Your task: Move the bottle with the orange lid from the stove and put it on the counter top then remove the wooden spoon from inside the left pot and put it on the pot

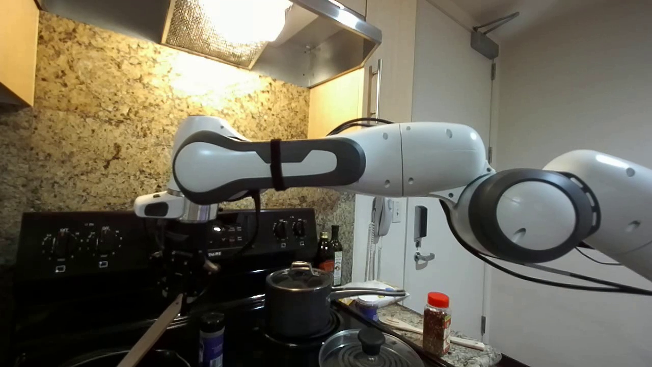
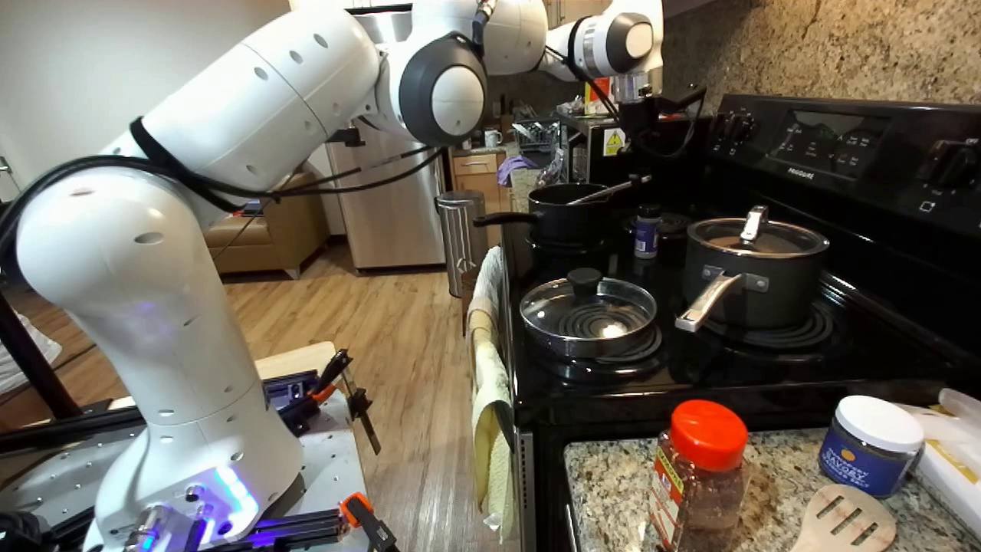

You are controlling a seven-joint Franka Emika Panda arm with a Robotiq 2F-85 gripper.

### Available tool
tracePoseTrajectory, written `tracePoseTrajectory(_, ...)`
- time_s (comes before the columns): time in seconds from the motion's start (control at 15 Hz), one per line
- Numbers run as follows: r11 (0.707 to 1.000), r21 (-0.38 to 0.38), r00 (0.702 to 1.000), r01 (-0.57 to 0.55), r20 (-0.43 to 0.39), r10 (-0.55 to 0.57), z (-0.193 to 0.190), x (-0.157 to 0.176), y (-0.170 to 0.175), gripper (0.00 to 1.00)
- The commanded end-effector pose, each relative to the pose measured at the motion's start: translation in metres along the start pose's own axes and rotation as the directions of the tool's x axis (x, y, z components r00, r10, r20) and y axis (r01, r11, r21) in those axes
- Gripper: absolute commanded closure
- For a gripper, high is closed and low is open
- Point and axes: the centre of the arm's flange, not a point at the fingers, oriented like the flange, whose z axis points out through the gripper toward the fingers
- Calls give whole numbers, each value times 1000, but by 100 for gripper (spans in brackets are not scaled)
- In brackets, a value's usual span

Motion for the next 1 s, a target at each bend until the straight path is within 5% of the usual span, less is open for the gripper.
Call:
tracePoseTrajectory(0.0,1000,-3,1000,0,5,0,-31,-11,7,86)
tracePoseTrajectory(0.93,991,-125,978,42,-200,-67,-58,-29,18,86)
